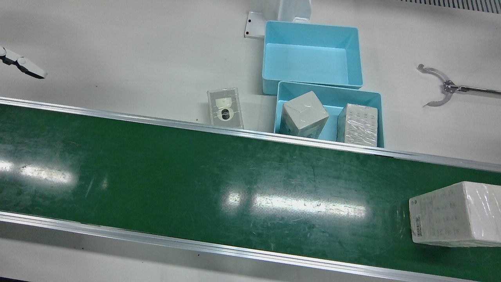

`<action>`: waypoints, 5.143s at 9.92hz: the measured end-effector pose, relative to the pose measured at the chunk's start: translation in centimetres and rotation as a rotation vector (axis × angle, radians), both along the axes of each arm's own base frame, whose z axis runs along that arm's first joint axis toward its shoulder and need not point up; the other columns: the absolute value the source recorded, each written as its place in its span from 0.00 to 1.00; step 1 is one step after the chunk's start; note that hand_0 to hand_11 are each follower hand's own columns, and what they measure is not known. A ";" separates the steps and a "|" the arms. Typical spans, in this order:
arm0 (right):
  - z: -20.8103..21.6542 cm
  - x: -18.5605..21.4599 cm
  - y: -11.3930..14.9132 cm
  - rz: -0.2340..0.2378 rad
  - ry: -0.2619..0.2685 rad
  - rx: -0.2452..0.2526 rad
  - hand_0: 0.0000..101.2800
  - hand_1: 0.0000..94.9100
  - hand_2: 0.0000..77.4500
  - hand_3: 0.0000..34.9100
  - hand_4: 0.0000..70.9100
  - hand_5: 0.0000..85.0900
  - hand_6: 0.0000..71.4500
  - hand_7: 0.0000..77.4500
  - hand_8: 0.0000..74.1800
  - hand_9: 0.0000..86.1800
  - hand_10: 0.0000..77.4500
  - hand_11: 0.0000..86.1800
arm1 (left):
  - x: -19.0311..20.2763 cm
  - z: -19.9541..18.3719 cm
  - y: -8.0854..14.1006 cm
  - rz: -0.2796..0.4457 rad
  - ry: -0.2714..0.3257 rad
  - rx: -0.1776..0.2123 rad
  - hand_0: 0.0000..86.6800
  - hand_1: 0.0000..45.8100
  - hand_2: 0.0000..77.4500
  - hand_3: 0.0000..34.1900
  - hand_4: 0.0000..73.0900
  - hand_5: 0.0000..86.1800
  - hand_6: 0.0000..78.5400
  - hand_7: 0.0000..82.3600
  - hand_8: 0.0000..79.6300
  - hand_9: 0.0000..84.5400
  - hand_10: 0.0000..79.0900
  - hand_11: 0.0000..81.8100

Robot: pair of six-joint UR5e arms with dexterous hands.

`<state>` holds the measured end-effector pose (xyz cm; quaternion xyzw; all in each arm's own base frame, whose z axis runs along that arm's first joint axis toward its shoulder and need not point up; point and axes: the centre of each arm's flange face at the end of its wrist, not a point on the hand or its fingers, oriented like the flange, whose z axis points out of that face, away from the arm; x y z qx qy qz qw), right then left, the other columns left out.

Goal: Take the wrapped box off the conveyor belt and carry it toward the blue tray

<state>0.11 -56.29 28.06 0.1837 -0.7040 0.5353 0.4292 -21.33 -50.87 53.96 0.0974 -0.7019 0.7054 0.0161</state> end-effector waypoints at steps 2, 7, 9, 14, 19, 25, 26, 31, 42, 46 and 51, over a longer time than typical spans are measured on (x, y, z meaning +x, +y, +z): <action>0.0 1.7 0.4 0.032 -0.056 0.029 0.46 0.18 0.28 0.58 0.00 0.15 0.00 0.01 0.00 0.01 0.00 0.02 | 0.0 0.0 0.0 0.000 0.000 0.000 0.00 0.00 0.01 0.00 0.01 0.01 0.01 0.01 0.00 0.00 0.01 0.00; 1.5 3.3 0.4 0.069 -0.180 0.009 0.46 0.15 0.27 0.56 0.00 0.17 0.00 0.01 0.00 0.01 0.00 0.02 | 0.0 0.0 0.0 0.000 0.000 0.000 0.00 0.00 0.01 0.00 0.01 0.01 0.01 0.01 0.00 0.00 0.01 0.00; 1.9 3.4 0.4 0.072 -0.183 0.005 0.46 0.16 0.26 0.51 0.00 0.17 0.00 0.00 0.00 0.01 0.00 0.02 | 0.0 0.0 0.0 0.000 0.000 0.000 0.00 0.00 0.01 0.00 0.01 0.01 0.01 0.01 0.00 0.00 0.01 0.00; 1.7 3.4 0.7 0.071 -0.185 0.012 0.46 0.18 0.30 0.54 0.00 0.17 0.00 0.00 0.00 0.01 0.00 0.02 | 0.0 0.0 0.0 0.000 0.000 0.000 0.00 0.00 0.01 0.00 0.01 0.01 0.01 0.01 0.01 0.00 0.01 0.00; 2.2 3.1 0.6 0.069 -0.174 0.004 0.46 0.18 0.31 0.54 0.00 0.17 0.00 0.00 0.00 0.01 0.00 0.02 | 0.0 0.0 0.0 0.000 0.000 0.000 0.00 0.00 0.01 0.00 0.01 0.01 0.01 0.01 0.00 0.00 0.01 0.00; 3.7 3.0 1.2 0.068 -0.167 -0.023 0.46 0.20 0.34 0.59 0.01 0.15 0.00 0.00 0.00 0.01 0.00 0.02 | 0.0 0.0 0.0 0.000 0.000 0.000 0.00 0.00 0.01 0.00 0.01 0.01 0.01 0.01 0.01 0.00 0.01 0.00; 3.7 2.4 1.2 0.063 -0.165 -0.023 0.46 0.20 0.34 0.61 0.01 0.15 0.00 0.01 0.00 0.01 0.00 0.02 | 0.0 0.0 0.0 0.000 0.000 0.000 0.00 0.00 0.01 0.00 0.01 0.01 0.01 0.01 0.00 0.00 0.01 0.00; 2.3 -1.6 0.8 0.004 -0.128 0.000 0.51 0.26 0.42 0.87 0.00 0.03 0.00 0.00 0.00 0.01 0.00 0.02 | 0.0 0.0 0.0 0.000 0.000 0.000 0.00 0.00 0.01 0.00 0.01 0.01 0.01 0.01 0.01 0.00 0.01 0.00; -0.2 1.8 3.5 -0.055 0.258 0.219 0.55 0.37 0.65 0.88 0.00 0.02 0.00 0.00 0.00 0.02 0.00 0.02 | 0.0 0.0 0.0 0.000 0.000 0.000 0.00 0.00 0.01 0.00 0.01 0.01 0.01 0.01 0.00 0.01 0.01 0.00; -0.5 1.6 3.0 -0.055 0.259 0.221 0.46 0.16 0.36 0.87 0.00 0.02 0.00 0.00 0.00 0.01 0.00 0.02 | 0.0 0.0 0.0 0.000 0.000 0.000 0.00 0.00 0.01 0.00 0.01 0.01 0.01 0.01 0.01 0.00 0.01 0.00; -0.8 1.9 2.9 -0.051 0.227 0.210 0.42 0.13 0.23 0.85 0.00 0.02 0.00 0.00 0.00 0.01 0.00 0.02 | 0.0 0.0 0.0 0.000 0.000 0.000 0.00 0.00 0.01 0.00 0.01 0.01 0.01 0.01 0.01 0.00 0.00 0.00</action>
